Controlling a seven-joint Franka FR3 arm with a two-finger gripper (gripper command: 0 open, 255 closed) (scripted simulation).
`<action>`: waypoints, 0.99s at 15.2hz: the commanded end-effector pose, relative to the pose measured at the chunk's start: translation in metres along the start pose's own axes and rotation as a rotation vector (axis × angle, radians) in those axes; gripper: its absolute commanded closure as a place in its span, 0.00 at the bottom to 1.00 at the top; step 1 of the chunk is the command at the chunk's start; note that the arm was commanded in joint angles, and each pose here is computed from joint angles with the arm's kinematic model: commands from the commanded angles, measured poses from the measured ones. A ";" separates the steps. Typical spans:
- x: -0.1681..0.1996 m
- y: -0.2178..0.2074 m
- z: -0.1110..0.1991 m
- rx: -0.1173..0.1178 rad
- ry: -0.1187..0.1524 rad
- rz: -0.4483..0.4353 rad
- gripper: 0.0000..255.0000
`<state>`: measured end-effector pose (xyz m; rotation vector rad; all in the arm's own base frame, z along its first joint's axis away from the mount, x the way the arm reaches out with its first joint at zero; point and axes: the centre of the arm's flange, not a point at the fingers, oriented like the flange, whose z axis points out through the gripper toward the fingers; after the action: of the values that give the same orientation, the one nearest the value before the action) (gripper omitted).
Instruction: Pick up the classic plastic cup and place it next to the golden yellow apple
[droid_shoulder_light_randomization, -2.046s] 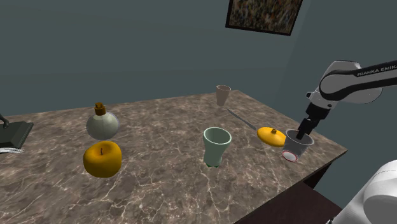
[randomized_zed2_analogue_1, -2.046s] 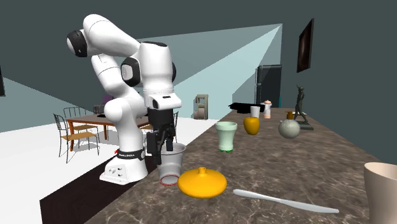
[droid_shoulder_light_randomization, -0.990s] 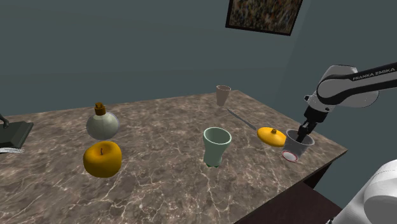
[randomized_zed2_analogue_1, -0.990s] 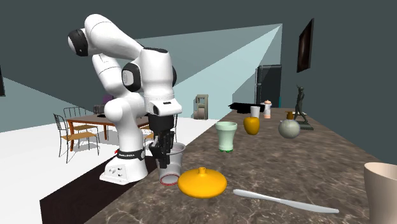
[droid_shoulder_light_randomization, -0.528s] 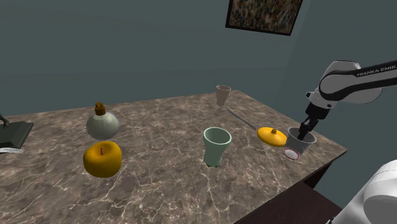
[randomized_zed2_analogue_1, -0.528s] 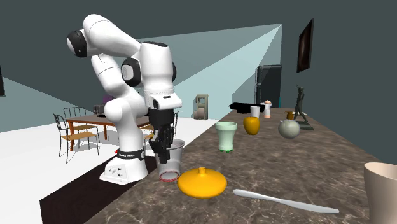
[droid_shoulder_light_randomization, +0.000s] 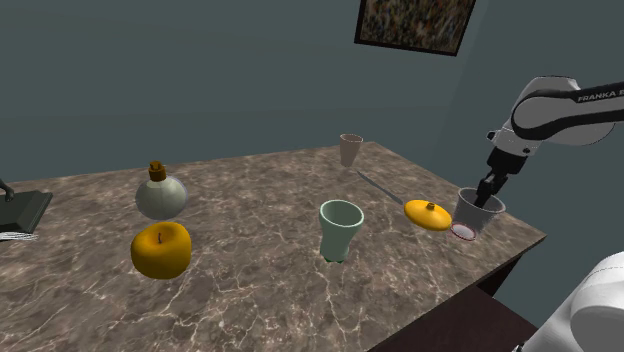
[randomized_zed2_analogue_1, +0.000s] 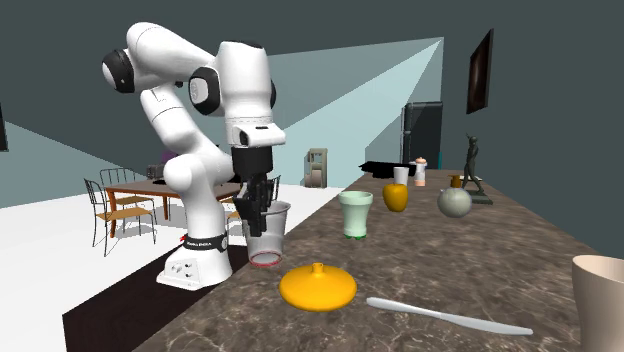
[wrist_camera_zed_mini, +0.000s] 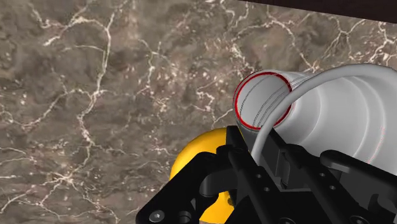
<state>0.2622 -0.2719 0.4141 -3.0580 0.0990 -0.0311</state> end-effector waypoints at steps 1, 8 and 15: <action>0.001 0.000 -0.011 0.000 0.000 0.000 1.00; 0.001 -0.003 -0.048 0.000 0.000 0.000 1.00; 0.002 -0.006 -0.085 0.000 0.000 0.000 1.00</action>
<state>0.2630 -0.2735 0.4943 -3.0580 0.0991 -0.0309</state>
